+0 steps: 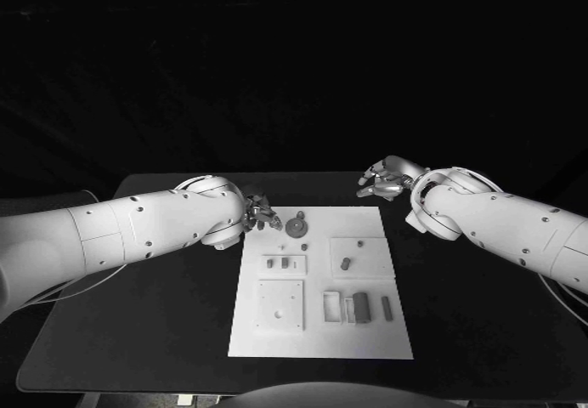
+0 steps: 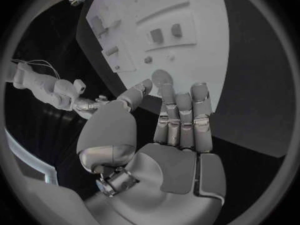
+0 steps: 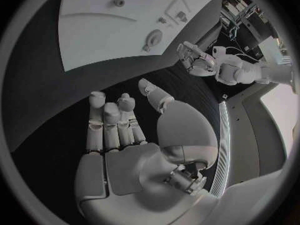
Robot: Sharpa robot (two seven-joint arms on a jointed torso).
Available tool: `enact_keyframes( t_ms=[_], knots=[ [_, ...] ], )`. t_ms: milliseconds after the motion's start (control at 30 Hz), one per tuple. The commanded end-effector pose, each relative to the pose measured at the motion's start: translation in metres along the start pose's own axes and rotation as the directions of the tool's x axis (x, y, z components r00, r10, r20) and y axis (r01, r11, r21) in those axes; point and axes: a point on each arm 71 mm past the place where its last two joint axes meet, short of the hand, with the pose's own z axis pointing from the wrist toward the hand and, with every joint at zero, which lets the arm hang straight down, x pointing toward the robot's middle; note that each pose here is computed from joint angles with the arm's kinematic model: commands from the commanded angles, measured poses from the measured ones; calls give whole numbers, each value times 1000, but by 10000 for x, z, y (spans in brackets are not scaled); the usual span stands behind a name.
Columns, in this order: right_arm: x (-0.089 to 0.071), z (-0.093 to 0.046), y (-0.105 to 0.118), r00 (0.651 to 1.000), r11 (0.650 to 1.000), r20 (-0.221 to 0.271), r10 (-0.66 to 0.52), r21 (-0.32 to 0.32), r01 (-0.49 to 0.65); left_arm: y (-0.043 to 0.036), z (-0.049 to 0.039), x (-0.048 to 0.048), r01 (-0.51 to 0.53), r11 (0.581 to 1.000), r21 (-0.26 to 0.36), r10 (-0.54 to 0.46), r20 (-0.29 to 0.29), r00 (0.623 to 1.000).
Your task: Assemble the parts on the task board
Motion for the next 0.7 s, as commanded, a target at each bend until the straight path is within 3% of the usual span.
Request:
enact_keyframes(
  t_ms=[33,100,233,433,567,700],
  knots=[
    [3,-2,-4,1000,1000,-12,-10,-5,10,-218,-20,-38,-26,969,245,-3,119,993],
    [2,-3,-6,1000,1000,-12,-10,-6,10,-255,-27,-5,-104,942,320,58,150,987],
    [1,-5,-8,1000,1000,-12,-10,-7,10,-343,-18,-1,-234,885,403,158,212,964],
    [-3,-5,-15,1000,1000,-10,-10,-6,10,-376,41,94,-346,821,453,235,285,929],
    [-2,-5,-17,1000,1000,-10,-10,-6,10,-436,66,132,-426,766,482,264,370,891],
    [10,-1,-8,1000,1000,-13,-10,-8,10,-499,94,247,-493,716,494,372,327,869]
  ],
)
